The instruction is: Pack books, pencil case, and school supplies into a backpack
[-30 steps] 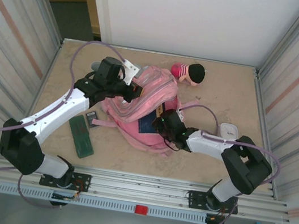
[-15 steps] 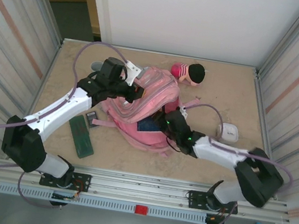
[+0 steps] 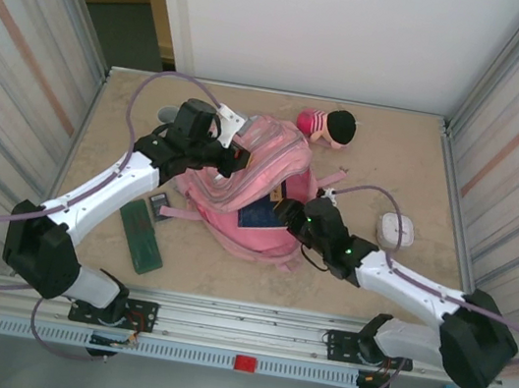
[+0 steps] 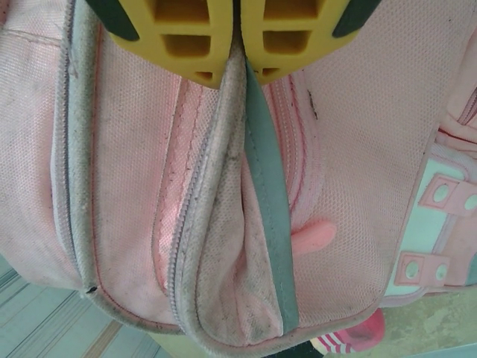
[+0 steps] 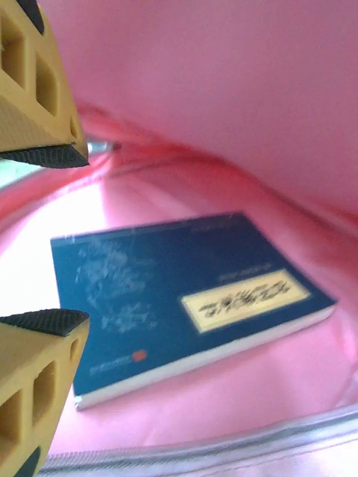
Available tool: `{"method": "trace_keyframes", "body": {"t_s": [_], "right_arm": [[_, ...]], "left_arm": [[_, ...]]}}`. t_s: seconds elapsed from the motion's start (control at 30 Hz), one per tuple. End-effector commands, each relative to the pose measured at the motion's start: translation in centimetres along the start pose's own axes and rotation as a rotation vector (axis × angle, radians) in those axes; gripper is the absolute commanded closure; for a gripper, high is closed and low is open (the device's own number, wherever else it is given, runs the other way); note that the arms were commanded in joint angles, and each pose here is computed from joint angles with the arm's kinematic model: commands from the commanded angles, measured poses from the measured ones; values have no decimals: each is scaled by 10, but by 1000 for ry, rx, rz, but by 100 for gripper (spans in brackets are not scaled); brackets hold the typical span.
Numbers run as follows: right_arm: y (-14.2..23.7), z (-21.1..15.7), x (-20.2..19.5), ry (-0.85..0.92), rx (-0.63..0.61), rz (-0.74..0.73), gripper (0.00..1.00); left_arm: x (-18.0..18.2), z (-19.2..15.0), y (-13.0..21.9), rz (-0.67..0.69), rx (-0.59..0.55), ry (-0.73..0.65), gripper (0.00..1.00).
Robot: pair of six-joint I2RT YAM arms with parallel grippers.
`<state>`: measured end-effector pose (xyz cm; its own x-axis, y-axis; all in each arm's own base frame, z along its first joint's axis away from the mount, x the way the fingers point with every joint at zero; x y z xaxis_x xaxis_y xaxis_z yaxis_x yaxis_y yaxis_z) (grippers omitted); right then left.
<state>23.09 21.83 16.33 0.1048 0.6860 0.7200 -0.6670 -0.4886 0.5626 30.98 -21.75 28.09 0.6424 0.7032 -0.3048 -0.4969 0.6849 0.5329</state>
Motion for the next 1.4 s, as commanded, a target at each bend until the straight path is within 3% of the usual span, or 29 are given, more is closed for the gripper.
{"method": "trace_keyframes", "body": {"t_s": [0.0,0.27,0.77,1.13,1.27,1.37], "right_arm": [[-10,-4,1,-106,-3,-54,45],[-18,-31,2,-141,21,-142,39],[-58,-54,8,-211,5,-134,44],[-90,-18,6,-166,-118,-152,64],[-99,-4,8,-159,-144,-99,63],[-87,3,17,-113,-157,-11,56]], "left_arm": [[-12,35,17,-19,-150,-49,100],[-11,35,15,-19,-151,-56,100],[-14,37,13,-52,-155,-49,100],[-16,36,10,-81,-141,-48,100],[-14,33,9,-64,-130,-61,100],[-10,29,8,-29,-114,-82,100]]}}
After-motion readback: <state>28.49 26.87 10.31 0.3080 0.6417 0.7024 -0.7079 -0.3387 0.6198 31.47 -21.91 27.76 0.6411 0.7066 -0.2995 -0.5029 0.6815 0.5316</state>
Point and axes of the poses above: each hand's point on the last joint's axis, 136 mm out from that joint toward the fingers, its own y axis back along the fingers, its own x axis along the line the jaws close on, z = x × y, the point moved 6 cm from there along y, back along the fingers, and after that the axes turned 1 degree about y, right-handed, at the moved point
